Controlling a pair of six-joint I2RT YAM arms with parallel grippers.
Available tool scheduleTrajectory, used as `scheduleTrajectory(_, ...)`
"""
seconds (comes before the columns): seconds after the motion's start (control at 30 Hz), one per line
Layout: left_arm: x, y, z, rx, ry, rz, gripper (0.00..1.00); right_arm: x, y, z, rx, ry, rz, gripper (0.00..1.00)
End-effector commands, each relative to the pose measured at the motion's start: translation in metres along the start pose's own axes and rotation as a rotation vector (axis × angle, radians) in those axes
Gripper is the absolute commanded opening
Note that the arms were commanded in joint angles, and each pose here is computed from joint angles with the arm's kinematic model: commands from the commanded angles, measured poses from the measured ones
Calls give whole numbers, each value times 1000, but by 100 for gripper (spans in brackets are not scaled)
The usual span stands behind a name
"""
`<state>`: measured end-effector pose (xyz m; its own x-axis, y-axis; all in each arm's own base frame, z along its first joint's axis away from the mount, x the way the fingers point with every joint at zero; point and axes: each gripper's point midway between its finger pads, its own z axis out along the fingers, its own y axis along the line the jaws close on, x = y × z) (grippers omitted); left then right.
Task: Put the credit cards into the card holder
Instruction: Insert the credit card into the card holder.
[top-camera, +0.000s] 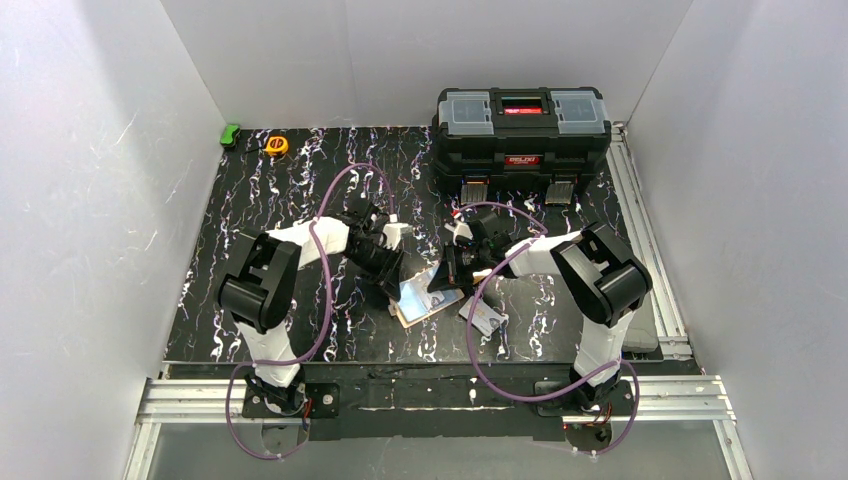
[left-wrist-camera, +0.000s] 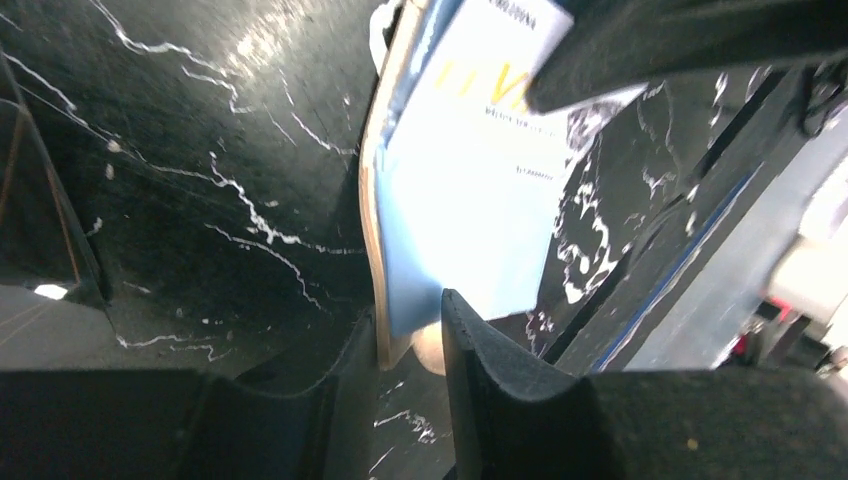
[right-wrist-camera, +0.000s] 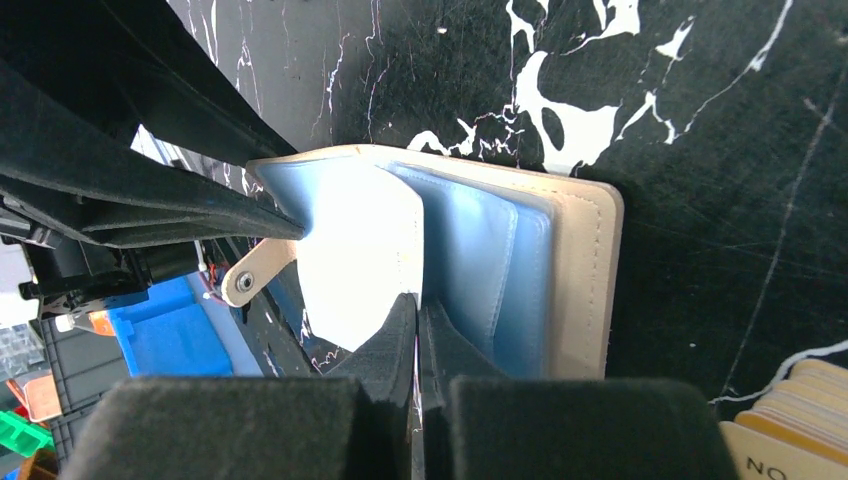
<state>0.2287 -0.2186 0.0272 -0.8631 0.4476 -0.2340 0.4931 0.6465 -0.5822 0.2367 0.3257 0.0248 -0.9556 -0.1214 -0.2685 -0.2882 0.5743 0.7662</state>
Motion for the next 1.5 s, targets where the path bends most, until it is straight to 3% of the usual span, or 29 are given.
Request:
scheduleTrajectory(0.0, 18, 1, -19, -29, 66, 241, 28, 24, -32, 8, 129, 66, 12, 1)
scheduleTrajectory(0.27, 28, 21, -27, -116, 109, 574, 26, 23, -28, 10, 150, 69, -16, 1)
scheduleTrajectory(0.47, 9, 21, -27, -150, 93, 655, 22, 24, -21, 12, 160, 72, -56, 1)
scheduleTrajectory(0.67, 20, 20, -18, -126, 121, 665, 21, 26, -12, 18, 143, 106, -98, 2)
scheduleTrajectory(0.97, 25, 24, -16, -154, 118, 652, 15, 29, -16, 19, 199, 122, -120, 29)
scheduleTrajectory(1.3, 37, 25, -15, -166, 122, 564, 9, 35, -12, 17, 326, 122, -231, 38)
scheduleTrajectory(1.37, 39, 24, -16, -158, 127, 556, 9, 36, -14, 17, 352, 130, -243, 48)
scheduleTrajectory(1.47, 40, 23, -17, -157, 128, 556, 8, 33, -20, 11, 401, 117, -257, 51)
